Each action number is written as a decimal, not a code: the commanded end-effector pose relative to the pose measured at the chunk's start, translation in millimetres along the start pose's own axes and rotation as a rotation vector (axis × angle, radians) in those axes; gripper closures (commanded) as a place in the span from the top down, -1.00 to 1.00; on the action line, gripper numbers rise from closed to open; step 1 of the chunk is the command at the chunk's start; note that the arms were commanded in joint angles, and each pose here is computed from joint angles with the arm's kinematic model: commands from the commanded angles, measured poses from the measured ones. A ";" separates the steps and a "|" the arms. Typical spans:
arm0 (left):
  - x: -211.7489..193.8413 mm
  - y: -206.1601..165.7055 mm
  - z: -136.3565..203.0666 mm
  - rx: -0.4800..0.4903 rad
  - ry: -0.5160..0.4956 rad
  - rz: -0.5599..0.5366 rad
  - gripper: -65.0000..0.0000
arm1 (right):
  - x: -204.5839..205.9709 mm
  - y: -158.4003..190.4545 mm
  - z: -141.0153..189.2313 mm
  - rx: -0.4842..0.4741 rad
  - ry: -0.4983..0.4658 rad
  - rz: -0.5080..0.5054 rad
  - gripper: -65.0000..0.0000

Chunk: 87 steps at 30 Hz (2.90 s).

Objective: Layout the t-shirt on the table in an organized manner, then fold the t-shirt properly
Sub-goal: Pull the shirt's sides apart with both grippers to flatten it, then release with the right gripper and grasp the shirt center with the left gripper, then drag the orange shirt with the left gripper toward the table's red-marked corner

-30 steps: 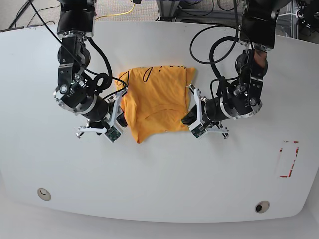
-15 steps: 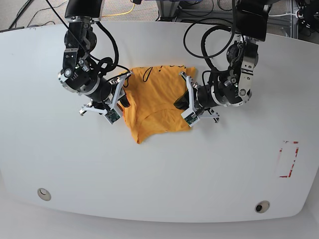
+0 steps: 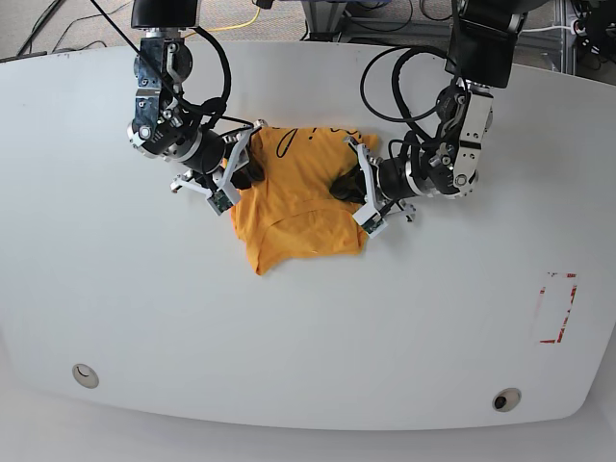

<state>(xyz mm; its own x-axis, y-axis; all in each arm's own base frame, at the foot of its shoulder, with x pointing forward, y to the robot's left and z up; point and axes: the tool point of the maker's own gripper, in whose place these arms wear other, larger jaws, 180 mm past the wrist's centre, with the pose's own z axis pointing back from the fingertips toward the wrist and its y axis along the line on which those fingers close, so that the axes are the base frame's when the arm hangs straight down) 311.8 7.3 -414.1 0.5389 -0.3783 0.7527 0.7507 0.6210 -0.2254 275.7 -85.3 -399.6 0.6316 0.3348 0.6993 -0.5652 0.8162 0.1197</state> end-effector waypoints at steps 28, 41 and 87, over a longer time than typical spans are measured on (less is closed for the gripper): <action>110.8 -34.8 13.4 0.013 -0.205 -0.164 -1.00 | 95.1 -64.2 82.7 -0.286 -0.069 0.262 -0.62; 109.7 -92.2 -42.8 -0.086 -0.270 -0.067 -1.00 | 90.4 -86.9 98.6 -0.350 -0.056 0.249 -0.62; 19.8 75.9 106.2 0.301 -0.147 -0.042 -1.00 | 68.9 -87.6 100.3 -0.348 -0.023 0.200 -0.62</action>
<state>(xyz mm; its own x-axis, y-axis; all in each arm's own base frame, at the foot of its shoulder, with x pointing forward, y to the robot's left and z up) 328.9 128.0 -378.9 0.5011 -0.3357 0.7976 0.5948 0.8031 -0.0358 308.3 -181.6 -304.9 0.5506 0.4962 0.6713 -0.4659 0.8499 -0.2461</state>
